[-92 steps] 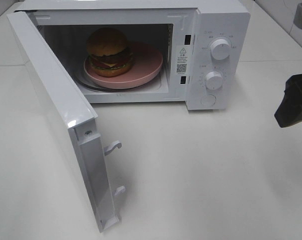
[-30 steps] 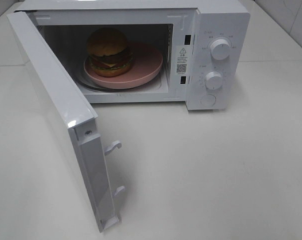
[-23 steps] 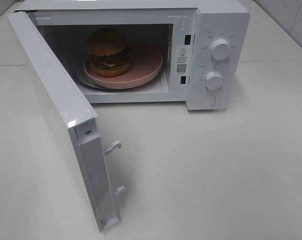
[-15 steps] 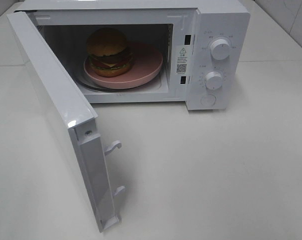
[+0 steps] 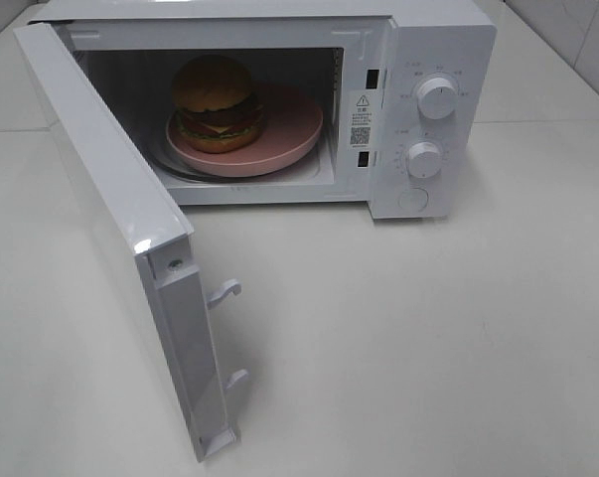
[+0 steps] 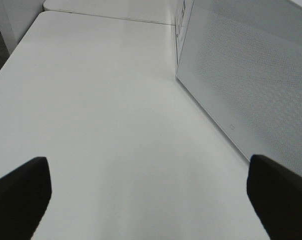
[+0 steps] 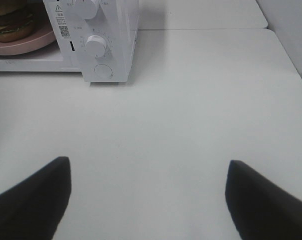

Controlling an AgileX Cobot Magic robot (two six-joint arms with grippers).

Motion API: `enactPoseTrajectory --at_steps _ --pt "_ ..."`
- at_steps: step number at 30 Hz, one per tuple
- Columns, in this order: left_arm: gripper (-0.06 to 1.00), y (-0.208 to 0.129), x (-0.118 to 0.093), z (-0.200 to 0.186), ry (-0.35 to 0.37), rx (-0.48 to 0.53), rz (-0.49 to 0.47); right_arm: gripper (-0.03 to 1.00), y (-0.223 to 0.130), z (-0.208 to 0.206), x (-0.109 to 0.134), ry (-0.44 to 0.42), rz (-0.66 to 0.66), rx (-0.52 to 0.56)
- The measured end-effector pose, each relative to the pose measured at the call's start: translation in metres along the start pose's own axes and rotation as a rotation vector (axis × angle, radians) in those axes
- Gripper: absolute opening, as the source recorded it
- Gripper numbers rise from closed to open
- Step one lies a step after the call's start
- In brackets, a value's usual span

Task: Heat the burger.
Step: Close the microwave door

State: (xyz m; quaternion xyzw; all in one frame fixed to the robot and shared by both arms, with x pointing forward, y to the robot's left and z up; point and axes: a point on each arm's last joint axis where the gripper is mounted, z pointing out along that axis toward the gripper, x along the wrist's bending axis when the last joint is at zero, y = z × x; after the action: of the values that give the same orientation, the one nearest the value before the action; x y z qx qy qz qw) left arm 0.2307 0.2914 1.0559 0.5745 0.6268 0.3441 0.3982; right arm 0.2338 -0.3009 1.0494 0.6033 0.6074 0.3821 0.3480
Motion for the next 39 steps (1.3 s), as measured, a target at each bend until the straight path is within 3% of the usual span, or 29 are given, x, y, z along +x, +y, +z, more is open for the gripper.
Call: enactPoseTrajectory --at_steps 22,24,28,30,32,33,36,38,39 --pt "0.95 0.008 0.000 0.003 -0.003 -0.006 -0.009 0.74 0.000 0.000 0.000 0.000 0.000 0.000" --pt "0.85 0.021 0.000 0.007 -0.001 -0.056 -0.013 0.74 0.000 0.000 0.000 0.000 0.000 0.000" --pt "0.77 0.031 0.000 0.014 0.002 -0.087 -0.018 0.74 0.000 0.000 0.000 0.000 0.000 0.000" --pt "0.55 0.041 0.001 0.024 0.006 -0.099 -0.023 0.74 0.000 0.000 0.000 0.000 0.000 0.000" --pt "0.51 0.044 0.001 0.027 0.008 -0.098 -0.025 0.74 0.000 0.000 0.000 0.000 0.000 0.000" --pt "0.41 0.051 0.002 0.035 0.012 -0.111 -0.029 0.74 0.000 0.000 0.000 0.000 0.000 0.000" --pt "0.37 0.054 0.003 0.038 0.013 -0.126 -0.030 0.74 0.000 0.000 0.000 0.000 0.000 0.000" --pt "0.14 0.058 0.005 0.058 0.023 -0.147 -0.039 0.74 0.000 0.000 0.000 0.000 0.000 0.000" --pt "0.14 0.058 0.005 0.058 0.023 -0.147 -0.039 0.74 0.000 0.000 0.000 0.000 0.000 0.000"
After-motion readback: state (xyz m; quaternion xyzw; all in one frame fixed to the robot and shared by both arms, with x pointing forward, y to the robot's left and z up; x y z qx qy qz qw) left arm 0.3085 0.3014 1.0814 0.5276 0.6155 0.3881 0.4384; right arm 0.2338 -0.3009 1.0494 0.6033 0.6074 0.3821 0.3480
